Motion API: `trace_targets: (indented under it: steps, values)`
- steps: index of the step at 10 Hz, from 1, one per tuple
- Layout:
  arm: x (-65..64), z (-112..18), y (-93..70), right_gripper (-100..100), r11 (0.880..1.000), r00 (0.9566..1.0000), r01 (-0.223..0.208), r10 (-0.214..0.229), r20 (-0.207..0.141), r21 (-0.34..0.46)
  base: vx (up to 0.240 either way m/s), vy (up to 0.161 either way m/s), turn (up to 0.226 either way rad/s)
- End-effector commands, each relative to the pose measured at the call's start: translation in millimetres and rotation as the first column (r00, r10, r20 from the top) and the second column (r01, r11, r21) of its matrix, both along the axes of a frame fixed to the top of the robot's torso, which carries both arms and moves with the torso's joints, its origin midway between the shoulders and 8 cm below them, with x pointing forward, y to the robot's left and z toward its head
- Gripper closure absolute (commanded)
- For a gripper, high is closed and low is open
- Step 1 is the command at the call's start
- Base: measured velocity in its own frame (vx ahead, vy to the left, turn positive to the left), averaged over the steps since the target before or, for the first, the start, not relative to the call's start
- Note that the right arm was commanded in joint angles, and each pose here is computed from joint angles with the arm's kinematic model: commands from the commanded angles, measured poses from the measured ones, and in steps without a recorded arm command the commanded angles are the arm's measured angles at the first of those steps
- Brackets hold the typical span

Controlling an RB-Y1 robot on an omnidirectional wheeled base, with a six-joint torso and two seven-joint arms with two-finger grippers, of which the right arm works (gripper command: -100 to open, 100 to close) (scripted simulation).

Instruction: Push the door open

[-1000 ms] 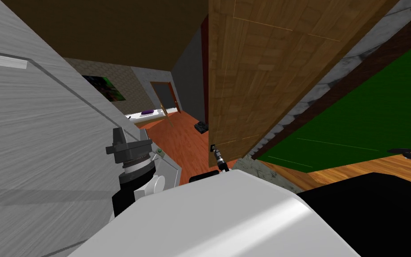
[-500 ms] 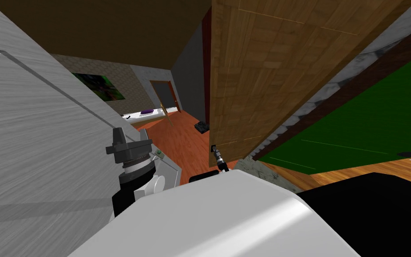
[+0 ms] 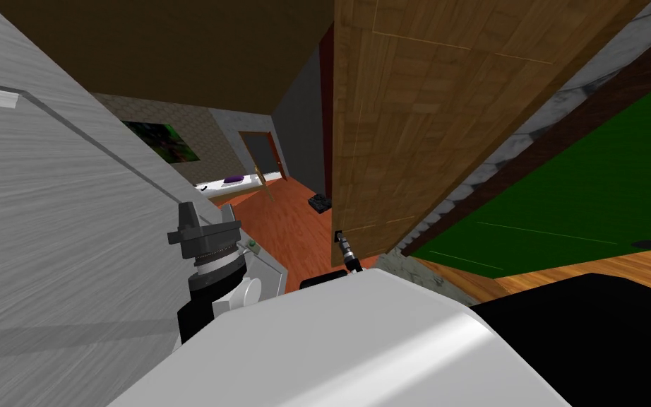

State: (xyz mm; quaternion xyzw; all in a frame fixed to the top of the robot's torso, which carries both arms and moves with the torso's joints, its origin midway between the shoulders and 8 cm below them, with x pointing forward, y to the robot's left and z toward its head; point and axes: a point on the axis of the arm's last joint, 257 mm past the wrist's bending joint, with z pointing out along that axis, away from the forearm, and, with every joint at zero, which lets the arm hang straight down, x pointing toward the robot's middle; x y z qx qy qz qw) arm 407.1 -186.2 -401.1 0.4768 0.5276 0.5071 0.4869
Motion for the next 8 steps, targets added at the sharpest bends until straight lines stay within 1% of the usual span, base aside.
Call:
trace_targets:
  steps: [1, 3, 5, 6, 8]
  values:
    - [5.7, 7.0, -13.7, 100, 1.0, 0.9996, 0.021, -0.021, 0.018, -0.011, 0.222, -0.008, -0.052]
    - [7.7, 7.5, -24.9, 100, 0.999, 0.9989, 0.042, -0.041, 0.02, -0.02, 0.203, -0.002, -0.066]
    - [10.0, 8.2, -37.6, 100, 0.997, 0.9975, 0.068, -0.067, 0.022, -0.028, 0.213, 0.005, -0.117]
    - [5.2, 6.1, -33.4, -100, 0.998, 0.9984, 0.056, -0.055, 0.016, -0.042, -0.01, 0.015, -0.17]
    - [3.8, 5.9, -31.2, -100, 0.997, 0.9983, 0.057, -0.056, 0.014, -0.042, -0.179, 0.009, -0.064]
